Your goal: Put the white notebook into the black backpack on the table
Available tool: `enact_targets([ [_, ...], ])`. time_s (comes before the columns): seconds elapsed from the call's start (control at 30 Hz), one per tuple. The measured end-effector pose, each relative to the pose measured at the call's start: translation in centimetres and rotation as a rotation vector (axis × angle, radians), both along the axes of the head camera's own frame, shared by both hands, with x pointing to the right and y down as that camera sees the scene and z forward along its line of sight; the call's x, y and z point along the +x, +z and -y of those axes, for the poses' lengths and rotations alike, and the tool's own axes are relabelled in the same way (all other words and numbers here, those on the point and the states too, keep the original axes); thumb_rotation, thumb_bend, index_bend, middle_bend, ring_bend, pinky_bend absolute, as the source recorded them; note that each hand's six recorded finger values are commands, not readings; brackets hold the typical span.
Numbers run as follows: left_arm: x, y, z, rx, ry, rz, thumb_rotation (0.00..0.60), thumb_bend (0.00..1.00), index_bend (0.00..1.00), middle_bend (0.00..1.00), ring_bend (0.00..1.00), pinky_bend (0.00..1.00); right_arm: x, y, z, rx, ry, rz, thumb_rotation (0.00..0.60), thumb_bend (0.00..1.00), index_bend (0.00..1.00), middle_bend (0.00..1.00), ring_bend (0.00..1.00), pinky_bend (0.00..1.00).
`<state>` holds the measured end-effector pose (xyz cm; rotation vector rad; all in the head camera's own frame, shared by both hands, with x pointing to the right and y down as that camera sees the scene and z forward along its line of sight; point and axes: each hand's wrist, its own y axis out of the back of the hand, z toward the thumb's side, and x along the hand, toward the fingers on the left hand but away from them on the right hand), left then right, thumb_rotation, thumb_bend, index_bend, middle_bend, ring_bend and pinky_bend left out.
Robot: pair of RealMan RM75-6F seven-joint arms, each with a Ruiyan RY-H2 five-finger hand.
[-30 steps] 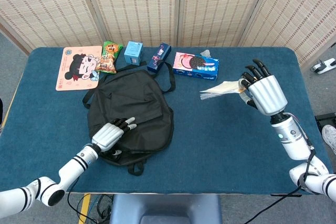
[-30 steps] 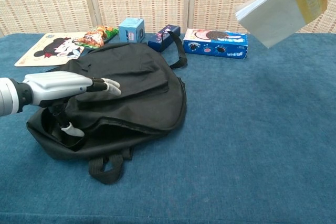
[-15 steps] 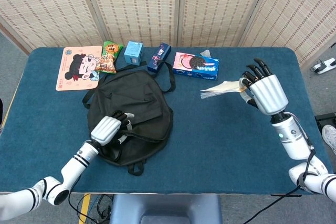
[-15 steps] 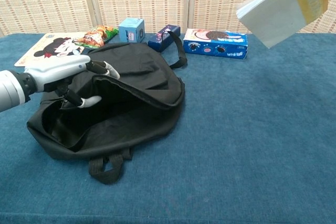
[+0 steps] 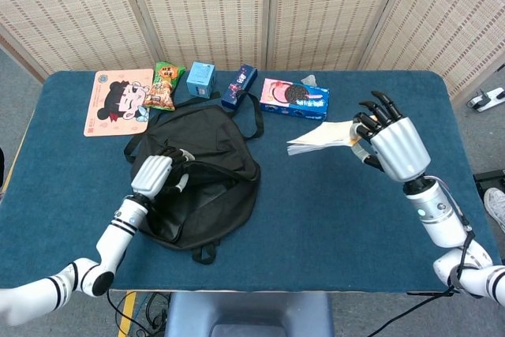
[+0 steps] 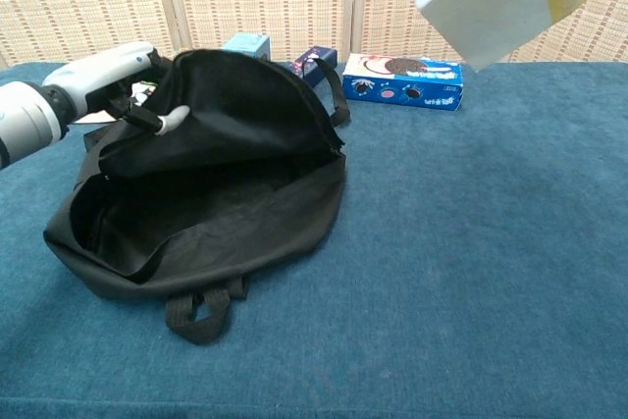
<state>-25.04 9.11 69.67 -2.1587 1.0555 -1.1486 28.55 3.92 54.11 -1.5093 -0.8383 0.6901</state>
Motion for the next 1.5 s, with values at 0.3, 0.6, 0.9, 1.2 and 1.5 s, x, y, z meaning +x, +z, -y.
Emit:
enact_targets([
  [0.3,-0.5,-0.4,3.7,-0.053,-0.154,0.003,0.600,0.54,0.74,0.32,0.27,0.15,-5.2,-2.5,-2.8,-0.038,-0.157,0.185,0.600,0.59,0.66,0.49,0.27,0.15],
  [0.6,-1.6,-0.2,6.0,-0.118,-0.267,0.018,0.600,0.54,0.74,0.32,0.27,0.15,-11.7,-2.3,-4.4,-0.115,-0.310,0.293,0.600,0.58,0.66,0.49,0.27,0.15],
  [0.9,-2.4,-0.3,7.1,-0.174,-0.307,0.036,0.600,0.54,0.73,0.32,0.27,0.15,-18.6,-0.4,-5.3,-0.167,-0.432,0.357,0.600,0.57,0.66,0.49,0.27,0.15],
  [1.2,-2.9,-0.4,7.5,-0.221,-0.343,0.032,0.600,0.54,0.72,0.32,0.27,0.15,-24.1,2.6,-6.0,-0.203,-0.510,0.352,0.600,0.56,0.66,0.49,0.27,0.15],
  [1.5,-3.6,-0.5,7.6,-0.241,-0.354,0.049,0.600,0.54,0.71,0.32,0.27,0.15,-27.2,6.0,-6.9,-0.246,-0.541,0.322,0.600,0.55,0.67,0.49,0.27,0.15],
])
